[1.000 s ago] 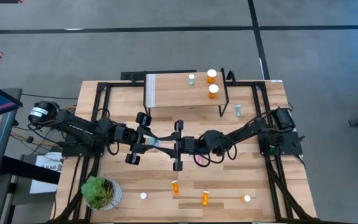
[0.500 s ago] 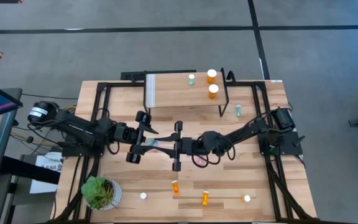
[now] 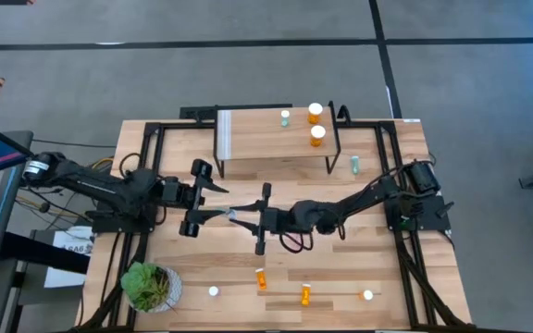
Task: Pick and place medicine bottles onto shelf by color
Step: Put the left small blue pill bottle on the shelf aligned with the other small blue pill bottle
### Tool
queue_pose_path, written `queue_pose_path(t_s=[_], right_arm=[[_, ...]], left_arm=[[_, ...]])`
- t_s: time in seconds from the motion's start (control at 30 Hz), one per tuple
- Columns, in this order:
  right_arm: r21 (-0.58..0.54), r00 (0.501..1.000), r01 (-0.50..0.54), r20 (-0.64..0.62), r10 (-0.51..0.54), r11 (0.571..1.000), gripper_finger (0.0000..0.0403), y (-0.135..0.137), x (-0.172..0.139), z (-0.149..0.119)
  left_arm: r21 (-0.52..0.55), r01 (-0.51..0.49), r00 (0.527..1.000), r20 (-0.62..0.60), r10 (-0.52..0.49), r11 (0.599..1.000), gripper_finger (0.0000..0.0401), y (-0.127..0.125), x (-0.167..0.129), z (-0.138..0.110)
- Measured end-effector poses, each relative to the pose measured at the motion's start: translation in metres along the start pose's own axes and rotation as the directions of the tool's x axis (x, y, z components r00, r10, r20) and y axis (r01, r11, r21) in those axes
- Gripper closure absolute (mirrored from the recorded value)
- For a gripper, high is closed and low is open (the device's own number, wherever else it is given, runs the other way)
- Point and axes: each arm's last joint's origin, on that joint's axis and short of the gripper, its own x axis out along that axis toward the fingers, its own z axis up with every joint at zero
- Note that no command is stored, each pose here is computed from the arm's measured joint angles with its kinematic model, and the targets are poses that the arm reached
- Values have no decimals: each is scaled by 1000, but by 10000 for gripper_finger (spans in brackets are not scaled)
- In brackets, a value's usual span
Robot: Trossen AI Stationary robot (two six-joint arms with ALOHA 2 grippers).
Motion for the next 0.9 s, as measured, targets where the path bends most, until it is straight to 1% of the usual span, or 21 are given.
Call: queue_pose_path(t_s=[0.13, 0.27, 0.33, 0.6, 0.73, 0.9], right_arm=[[-32, 995, 44, -88, -47, 999, 274, 3, -2, -7], [-71, 982, 81, -168, -92, 994, 274, 7, -5, -14], [-92, 973, 92, -203, -109, 991, 273, 9, -6, -18], [-144, 948, 133, -269, -168, 981, 271, 20, -13, -21], [-147, 952, 122, -264, -158, 982, 271, 27, -15, -19], [-140, 955, 120, -253, -152, 983, 271, 28, -17, -14]], left_arm=[[-13, -49, 985, -168, 46, 999, 198, 1, -8, -8], [-30, -89, 943, -324, 75, 996, 211, 0, -14, -19], [-35, -97, 922, -380, 77, 995, 216, -1, -16, -24], [-34, -97, 883, -464, 70, 995, 232, -2, -20, -33], [-40, -97, 852, -520, 62, 995, 233, -3, -23, -38], [-34, -136, 828, -553, 95, 990, 233, -2, -24, -42]])
